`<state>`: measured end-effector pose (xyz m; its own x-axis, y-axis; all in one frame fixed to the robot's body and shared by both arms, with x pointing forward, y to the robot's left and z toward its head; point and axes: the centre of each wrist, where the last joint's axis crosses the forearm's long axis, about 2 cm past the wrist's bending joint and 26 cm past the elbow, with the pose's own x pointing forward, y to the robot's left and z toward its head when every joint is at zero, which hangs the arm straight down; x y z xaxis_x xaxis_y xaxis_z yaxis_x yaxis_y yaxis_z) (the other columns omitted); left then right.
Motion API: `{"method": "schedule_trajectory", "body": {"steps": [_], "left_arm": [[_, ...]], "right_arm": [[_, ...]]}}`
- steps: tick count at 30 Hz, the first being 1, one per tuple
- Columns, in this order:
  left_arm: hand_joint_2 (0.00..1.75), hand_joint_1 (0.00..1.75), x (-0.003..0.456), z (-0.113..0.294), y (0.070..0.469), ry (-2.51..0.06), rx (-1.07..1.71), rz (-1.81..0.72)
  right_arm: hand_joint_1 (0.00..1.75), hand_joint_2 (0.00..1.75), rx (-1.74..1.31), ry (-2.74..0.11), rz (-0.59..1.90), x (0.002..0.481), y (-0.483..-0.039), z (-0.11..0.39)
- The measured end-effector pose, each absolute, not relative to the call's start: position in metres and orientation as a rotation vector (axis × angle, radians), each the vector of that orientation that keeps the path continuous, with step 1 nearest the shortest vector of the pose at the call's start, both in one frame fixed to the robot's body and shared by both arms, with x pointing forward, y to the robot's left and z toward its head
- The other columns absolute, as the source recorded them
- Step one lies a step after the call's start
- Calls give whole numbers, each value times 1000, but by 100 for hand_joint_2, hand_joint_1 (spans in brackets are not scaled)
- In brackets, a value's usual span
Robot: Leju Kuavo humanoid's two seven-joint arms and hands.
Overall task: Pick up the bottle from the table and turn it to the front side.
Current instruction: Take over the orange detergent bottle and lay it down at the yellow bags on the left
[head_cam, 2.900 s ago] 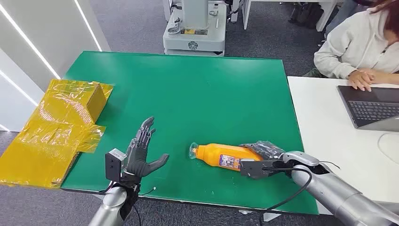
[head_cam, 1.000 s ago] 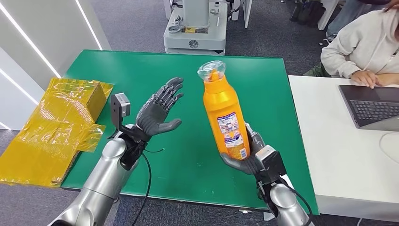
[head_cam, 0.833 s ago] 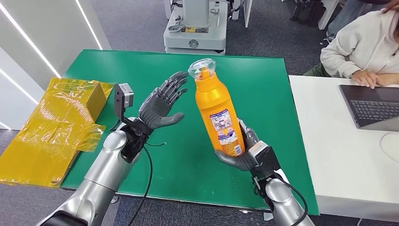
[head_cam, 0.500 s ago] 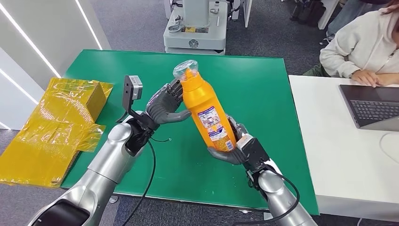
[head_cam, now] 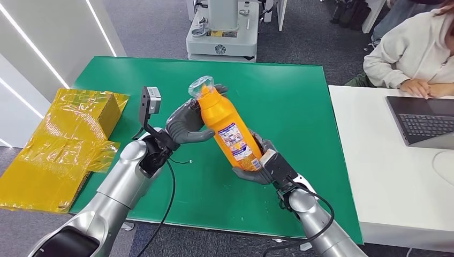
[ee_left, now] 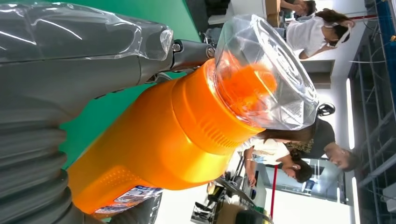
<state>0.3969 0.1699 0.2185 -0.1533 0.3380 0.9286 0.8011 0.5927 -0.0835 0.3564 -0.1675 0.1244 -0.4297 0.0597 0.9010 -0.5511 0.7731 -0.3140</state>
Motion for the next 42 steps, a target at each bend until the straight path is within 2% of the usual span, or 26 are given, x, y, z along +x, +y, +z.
{"method": "schedule_trajectory", "body": {"steps": [4,6,7,9,11,14,16,31,35,42], "left_arm": [[175,0,396,218,169,-1737,-943,-538],[175,6,396,218,169,-1735,-944,-537],[175,19,396,217,169,-1734,-946,-537],[175,88,396,217,168,-1731,-954,-535],[175,146,395,217,166,-1728,-960,-535],[175,169,393,217,160,-1722,-963,-532],[175,175,393,218,156,-1723,-963,-524],[175,175,393,224,142,-1698,-1017,-482],[175,175,396,226,138,-1705,-999,-492],[175,175,403,231,138,-1871,-684,-573]], "right_arm": [[175,175,371,-1897,723,356,-168,122],[175,175,369,-1894,724,356,-168,121],[175,175,368,-1893,725,356,-168,121],[175,175,364,-1893,726,356,-168,120],[175,175,360,-1893,727,355,-167,120],[175,175,354,-1891,734,355,-167,119],[175,175,351,-1887,740,354,-166,118],[175,175,310,-1881,717,354,-167,116],[4,175,301,-1887,702,354,-169,116],[0,175,310,-1920,628,350,-183,121]]}}
